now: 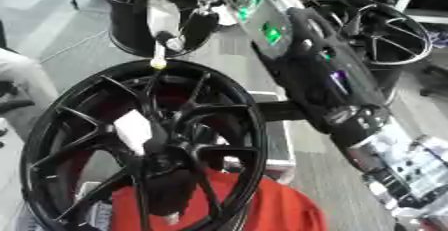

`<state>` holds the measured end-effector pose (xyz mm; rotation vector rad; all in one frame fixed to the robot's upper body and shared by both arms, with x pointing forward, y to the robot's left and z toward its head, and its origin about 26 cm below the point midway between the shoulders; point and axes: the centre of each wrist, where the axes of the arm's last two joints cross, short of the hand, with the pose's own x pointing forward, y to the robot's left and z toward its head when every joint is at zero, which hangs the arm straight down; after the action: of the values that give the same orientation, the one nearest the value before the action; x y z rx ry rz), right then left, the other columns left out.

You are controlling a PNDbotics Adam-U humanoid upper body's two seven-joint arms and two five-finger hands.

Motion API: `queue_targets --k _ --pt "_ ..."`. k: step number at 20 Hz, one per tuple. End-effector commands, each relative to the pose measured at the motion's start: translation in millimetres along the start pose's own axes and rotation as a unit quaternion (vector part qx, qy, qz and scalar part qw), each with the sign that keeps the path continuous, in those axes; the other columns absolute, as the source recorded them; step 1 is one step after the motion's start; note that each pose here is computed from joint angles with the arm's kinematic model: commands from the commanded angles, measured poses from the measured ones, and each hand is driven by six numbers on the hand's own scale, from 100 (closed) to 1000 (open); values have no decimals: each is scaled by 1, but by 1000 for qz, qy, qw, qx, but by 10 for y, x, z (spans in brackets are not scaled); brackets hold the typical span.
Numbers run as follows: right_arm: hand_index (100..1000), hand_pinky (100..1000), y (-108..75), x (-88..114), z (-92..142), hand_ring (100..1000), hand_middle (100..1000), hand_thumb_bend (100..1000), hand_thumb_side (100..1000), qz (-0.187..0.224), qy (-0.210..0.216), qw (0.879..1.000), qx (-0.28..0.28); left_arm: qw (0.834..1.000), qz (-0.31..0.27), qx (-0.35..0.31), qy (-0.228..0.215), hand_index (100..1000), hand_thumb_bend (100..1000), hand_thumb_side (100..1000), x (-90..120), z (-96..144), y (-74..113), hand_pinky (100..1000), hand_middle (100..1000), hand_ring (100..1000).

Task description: Pull the pin out of the wheel hub.

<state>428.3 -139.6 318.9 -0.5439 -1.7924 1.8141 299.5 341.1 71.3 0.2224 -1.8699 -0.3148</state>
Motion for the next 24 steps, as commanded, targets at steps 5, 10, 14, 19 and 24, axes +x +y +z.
queue_targets --k 5,10,14,19,24 --pt "872 734 -78 -698 1363 667 443 100 100 -40 158 979 -125 1000 -23 12 -9 792 100 720 83 -18 139 533 620 595" --pt "874 726 603 -1113 2232 666 501 100 100 -101 316 930 -156 1000 -24 17 -10 792 100 720 93 -23 152 533 620 595" --pt "917 757 1289 -1185 2762 752 759 100 139 -144 425 872 -195 999 -26 24 -10 792 100 721 93 -16 167 533 620 596" --pt "937 771 1923 -1117 2998 799 859 108 383 -172 510 803 -254 999 -26 24 -6 791 100 721 80 -5 165 533 620 596" --pt "924 718 1990 -1004 2755 730 791 100 304 -175 479 794 -331 999 -22 23 -4 791 100 720 66 9 153 533 619 596"
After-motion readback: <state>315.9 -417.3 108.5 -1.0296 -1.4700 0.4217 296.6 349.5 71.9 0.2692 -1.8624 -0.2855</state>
